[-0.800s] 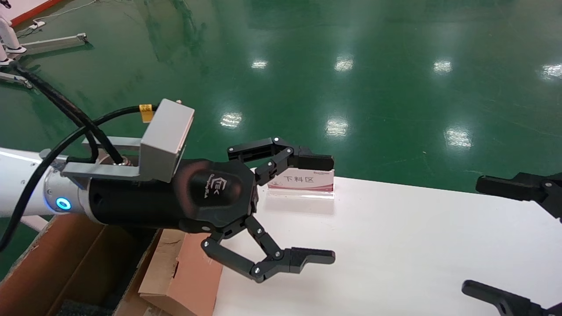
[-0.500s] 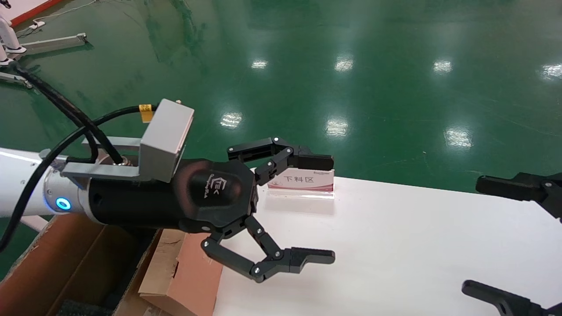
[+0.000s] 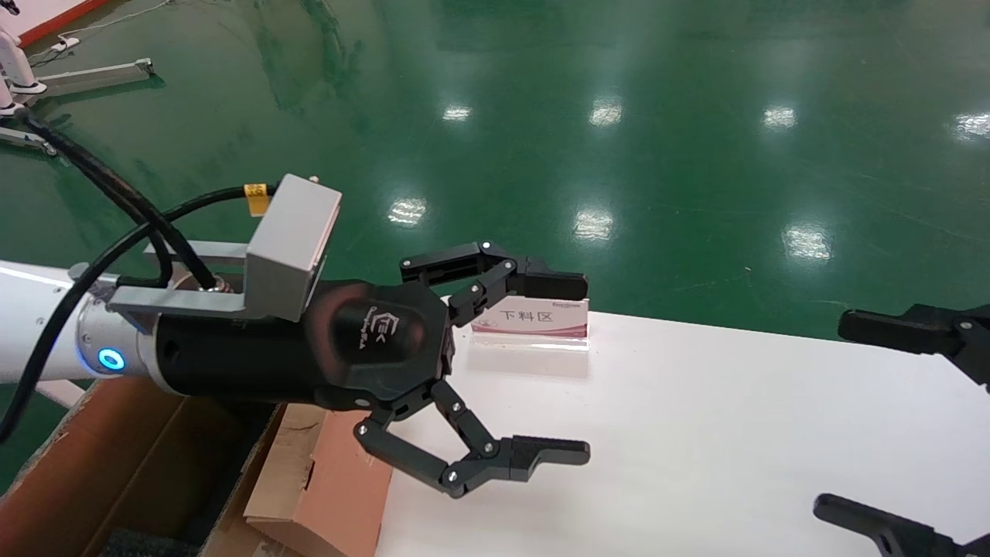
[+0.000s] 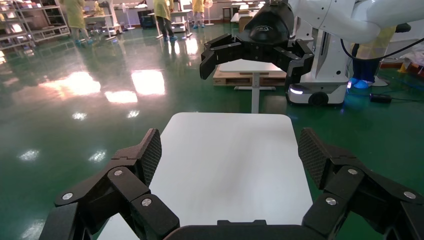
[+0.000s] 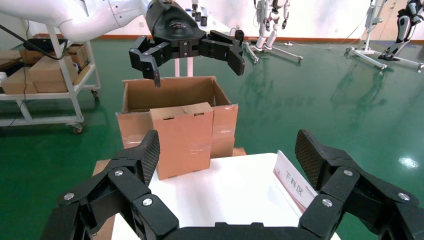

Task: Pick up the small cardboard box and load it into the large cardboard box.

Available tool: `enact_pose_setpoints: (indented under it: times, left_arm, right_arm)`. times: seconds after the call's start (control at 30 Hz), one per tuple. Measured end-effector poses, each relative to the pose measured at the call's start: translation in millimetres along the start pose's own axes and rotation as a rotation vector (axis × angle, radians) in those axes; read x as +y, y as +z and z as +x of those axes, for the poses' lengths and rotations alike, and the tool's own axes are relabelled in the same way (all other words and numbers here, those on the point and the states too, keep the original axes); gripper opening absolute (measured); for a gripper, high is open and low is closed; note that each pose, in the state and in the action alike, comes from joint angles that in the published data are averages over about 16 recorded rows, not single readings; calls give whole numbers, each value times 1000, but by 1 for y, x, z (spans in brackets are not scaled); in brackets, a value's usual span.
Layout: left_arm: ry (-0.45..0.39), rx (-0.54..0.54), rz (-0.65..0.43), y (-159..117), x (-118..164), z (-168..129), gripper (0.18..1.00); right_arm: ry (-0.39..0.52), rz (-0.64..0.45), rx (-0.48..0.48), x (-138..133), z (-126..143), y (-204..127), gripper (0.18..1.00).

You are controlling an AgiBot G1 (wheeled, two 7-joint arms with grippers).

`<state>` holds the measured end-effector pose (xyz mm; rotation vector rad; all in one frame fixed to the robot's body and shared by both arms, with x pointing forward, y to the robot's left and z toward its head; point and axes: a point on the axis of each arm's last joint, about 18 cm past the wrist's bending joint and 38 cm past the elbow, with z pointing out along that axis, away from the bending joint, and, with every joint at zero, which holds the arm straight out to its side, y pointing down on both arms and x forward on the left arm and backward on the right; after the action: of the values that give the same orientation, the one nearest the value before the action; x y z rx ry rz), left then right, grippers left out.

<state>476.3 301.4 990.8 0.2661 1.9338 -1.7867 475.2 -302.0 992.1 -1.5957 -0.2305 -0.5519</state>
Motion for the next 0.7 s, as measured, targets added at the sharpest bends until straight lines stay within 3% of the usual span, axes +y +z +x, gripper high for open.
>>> enact_pose_setpoints:
  times: [0.37, 0.7]
  left_arm:
    - [-15, -19, -101, -4, 8, -3, 995]
    - [-41, -45, -367, -6, 24, -10, 995]
  right_arm:
    - [0, 0, 0, 0, 0, 0, 995]
    - [0, 0, 0, 0, 0, 0, 995]
